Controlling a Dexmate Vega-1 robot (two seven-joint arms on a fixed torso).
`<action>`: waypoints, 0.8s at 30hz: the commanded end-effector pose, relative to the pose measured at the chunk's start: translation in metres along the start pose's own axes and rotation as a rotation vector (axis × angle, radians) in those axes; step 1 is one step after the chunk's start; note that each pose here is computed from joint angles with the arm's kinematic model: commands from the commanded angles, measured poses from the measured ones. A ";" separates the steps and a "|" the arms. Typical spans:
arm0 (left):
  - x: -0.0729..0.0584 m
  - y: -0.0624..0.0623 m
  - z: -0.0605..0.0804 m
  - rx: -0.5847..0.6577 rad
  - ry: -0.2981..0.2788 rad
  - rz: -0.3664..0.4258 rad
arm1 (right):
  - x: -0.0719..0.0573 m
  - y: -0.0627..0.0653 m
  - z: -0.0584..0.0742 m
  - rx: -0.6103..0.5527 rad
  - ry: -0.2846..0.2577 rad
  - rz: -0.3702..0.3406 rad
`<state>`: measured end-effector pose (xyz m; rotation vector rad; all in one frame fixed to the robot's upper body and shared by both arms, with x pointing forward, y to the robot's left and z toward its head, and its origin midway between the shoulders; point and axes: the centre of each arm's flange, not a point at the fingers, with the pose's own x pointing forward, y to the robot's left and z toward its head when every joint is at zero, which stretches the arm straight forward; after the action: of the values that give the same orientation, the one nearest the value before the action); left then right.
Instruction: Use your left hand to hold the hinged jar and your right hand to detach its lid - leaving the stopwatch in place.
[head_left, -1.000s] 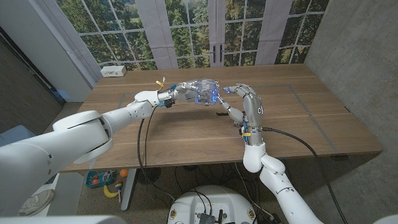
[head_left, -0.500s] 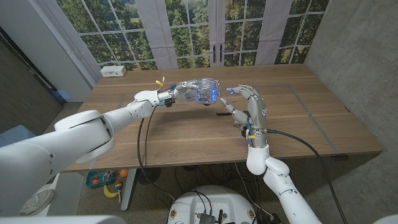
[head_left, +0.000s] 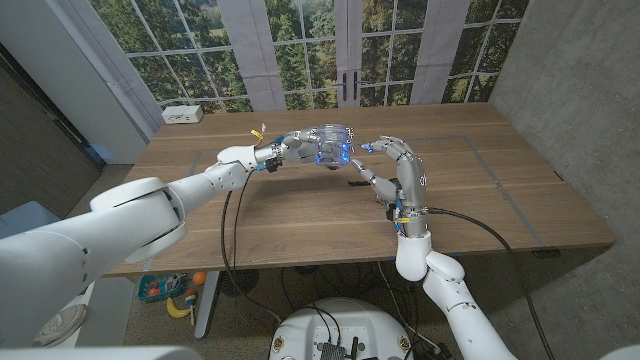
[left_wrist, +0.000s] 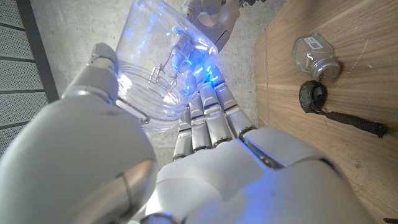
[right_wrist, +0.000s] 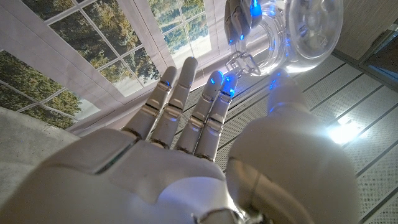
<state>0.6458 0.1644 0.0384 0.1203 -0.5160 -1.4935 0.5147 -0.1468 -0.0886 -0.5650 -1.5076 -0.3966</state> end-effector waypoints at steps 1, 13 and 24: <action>0.002 0.001 -0.001 -0.006 0.001 0.004 | 0.004 0.012 0.004 0.026 0.012 -0.012; -0.002 0.002 -0.001 -0.007 0.006 0.011 | 0.014 0.026 0.007 0.057 0.009 -0.017; -0.004 0.003 0.001 -0.006 0.007 0.014 | 0.013 0.029 0.006 0.021 -0.010 0.020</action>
<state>0.6480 0.1667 0.0387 0.1166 -0.5088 -1.4834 0.5245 -0.1233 -0.0795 -0.5236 -1.5072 -0.3759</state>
